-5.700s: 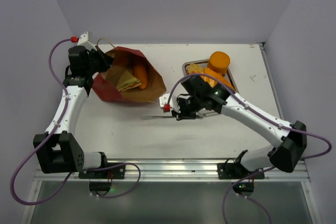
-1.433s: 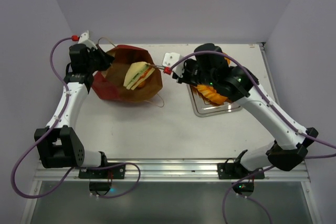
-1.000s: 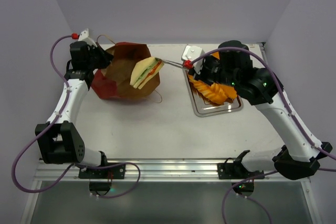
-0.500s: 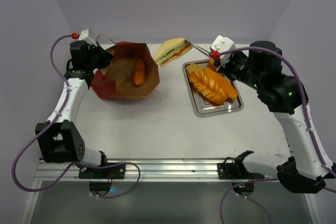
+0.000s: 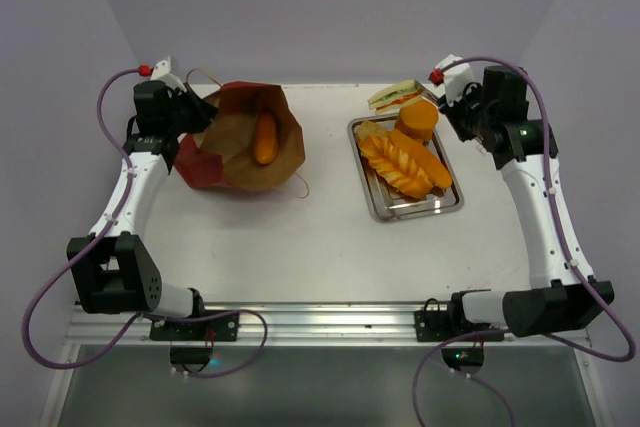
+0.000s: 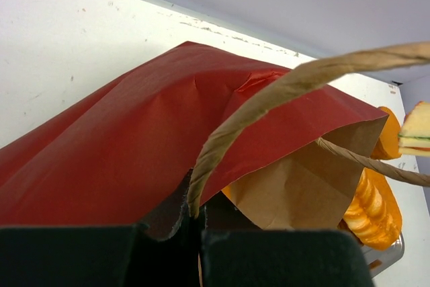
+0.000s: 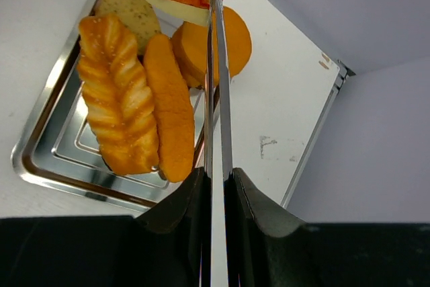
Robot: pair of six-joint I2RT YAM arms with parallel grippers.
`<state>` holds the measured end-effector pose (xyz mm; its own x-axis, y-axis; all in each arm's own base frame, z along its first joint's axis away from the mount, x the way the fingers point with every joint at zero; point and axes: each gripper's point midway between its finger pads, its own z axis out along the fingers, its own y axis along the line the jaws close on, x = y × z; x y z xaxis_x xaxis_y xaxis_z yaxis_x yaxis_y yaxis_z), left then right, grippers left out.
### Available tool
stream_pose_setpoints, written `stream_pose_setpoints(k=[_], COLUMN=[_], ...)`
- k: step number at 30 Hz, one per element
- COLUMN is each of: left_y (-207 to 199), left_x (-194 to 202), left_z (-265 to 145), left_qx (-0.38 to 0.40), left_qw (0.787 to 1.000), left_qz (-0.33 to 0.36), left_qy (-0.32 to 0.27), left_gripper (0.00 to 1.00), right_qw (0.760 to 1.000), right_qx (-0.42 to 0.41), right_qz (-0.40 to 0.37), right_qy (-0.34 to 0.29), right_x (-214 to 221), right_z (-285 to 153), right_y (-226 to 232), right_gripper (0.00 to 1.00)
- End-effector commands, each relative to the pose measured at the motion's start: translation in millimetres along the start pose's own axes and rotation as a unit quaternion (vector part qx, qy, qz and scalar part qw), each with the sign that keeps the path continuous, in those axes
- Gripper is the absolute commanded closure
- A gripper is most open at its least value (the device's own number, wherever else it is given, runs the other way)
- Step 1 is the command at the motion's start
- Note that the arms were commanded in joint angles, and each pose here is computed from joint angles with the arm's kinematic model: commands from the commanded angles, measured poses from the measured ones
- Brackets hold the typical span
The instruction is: Take the fake bread out of the paper bag
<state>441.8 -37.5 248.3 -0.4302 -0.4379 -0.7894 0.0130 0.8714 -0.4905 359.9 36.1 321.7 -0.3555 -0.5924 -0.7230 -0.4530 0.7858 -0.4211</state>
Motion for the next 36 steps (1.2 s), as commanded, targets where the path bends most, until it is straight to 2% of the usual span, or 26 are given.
stream_pose_setpoints(k=[1,7,17,27,36], left_y=[-2.6,-3.5,-4.1,-3.6,-4.3], left_x=[-0.6,3.4,3.7,6.4,10.2], left_z=[-7.2,-7.1,-6.8,-5.9,-4.0], left_qx=[0.013,0.021,0.025,0.028,0.033], left_qw=[1.000,1.000,1.000,0.999,0.999], left_qz=[0.014,0.014,0.017,0.017,0.013], left_qy=[-0.005,-0.003,-0.004,-0.001,0.001], left_gripper=[1.00,1.00,1.00,1.00,1.00], right_qw=[0.998,0.996,0.992,0.996,0.997], right_qx=[0.043,0.072,0.112,0.083,0.072], right_qz=[0.019,0.031,0.040,0.015,0.007], right_qy=[-0.051,-0.036,-0.048,-0.013,0.013], right_x=[-15.6,3.3,3.7,51.5,87.8], right_z=[12.9,41.7,51.0,72.7,55.6], right_y=[-27.8,-41.3,-61.5,-32.9,-6.8], right_gripper=[1.00,1.00,1.00,1.00,1.00])
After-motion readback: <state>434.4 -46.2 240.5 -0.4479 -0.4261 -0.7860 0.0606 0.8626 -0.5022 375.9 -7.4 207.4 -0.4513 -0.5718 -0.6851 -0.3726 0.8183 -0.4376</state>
